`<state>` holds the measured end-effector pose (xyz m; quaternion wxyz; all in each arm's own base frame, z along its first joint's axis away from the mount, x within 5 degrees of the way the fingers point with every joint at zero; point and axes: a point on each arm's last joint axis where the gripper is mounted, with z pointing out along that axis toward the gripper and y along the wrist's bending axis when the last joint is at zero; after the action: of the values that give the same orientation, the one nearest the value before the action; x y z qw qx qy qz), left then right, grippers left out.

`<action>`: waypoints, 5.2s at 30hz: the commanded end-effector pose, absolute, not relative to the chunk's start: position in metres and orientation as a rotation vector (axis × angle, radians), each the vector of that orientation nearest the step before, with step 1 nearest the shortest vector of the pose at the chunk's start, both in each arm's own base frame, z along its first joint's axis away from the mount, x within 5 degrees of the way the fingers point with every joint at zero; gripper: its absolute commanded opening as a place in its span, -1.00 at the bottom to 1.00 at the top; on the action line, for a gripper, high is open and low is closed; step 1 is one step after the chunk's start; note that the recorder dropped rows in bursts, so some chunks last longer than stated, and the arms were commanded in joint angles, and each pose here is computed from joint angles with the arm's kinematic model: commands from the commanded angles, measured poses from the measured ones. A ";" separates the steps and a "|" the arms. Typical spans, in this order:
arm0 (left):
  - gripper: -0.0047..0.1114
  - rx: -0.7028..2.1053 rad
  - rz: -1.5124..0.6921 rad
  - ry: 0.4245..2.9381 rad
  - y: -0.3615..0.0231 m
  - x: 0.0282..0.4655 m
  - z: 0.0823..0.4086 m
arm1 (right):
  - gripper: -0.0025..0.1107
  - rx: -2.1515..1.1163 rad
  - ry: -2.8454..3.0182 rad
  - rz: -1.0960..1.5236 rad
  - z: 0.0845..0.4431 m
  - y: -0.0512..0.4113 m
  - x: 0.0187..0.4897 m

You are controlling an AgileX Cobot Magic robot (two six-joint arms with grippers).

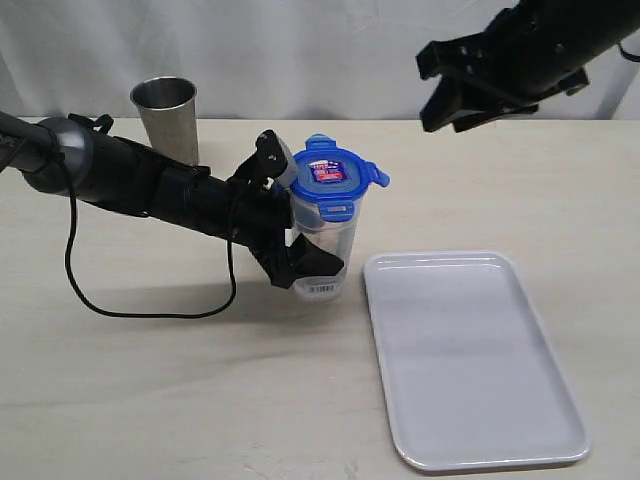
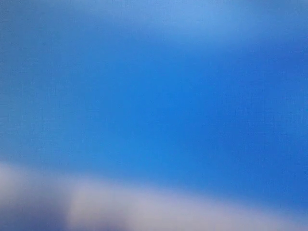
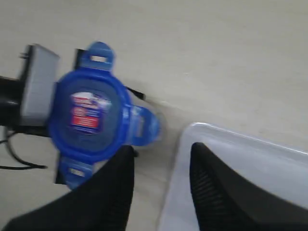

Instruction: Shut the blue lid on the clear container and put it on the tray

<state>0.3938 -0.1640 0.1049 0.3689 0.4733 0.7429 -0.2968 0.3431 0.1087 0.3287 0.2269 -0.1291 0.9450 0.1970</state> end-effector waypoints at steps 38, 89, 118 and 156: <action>-0.92 1.294 -0.785 1.860 -0.166 0.389 0.103 | -0.29 -0.587 2.734 1.382 0.185 0.216 0.370; -0.92 1.421 -0.734 1.898 -0.139 0.389 0.105 | -0.28 -1.518 2.127 0.668 0.308 0.143 0.333; -0.92 1.440 -0.745 1.916 -0.138 0.386 0.104 | -0.29 -2.003 1.912 -0.095 0.268 0.219 0.321; -0.92 1.458 -0.881 1.811 -0.145 0.380 0.111 | -0.29 -2.050 1.911 -0.123 0.177 0.212 0.313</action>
<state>0.3953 -0.1322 0.1077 0.3414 0.5139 0.7359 -0.2790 0.3245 0.2201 0.2318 0.3010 -0.7072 0.6344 -0.0821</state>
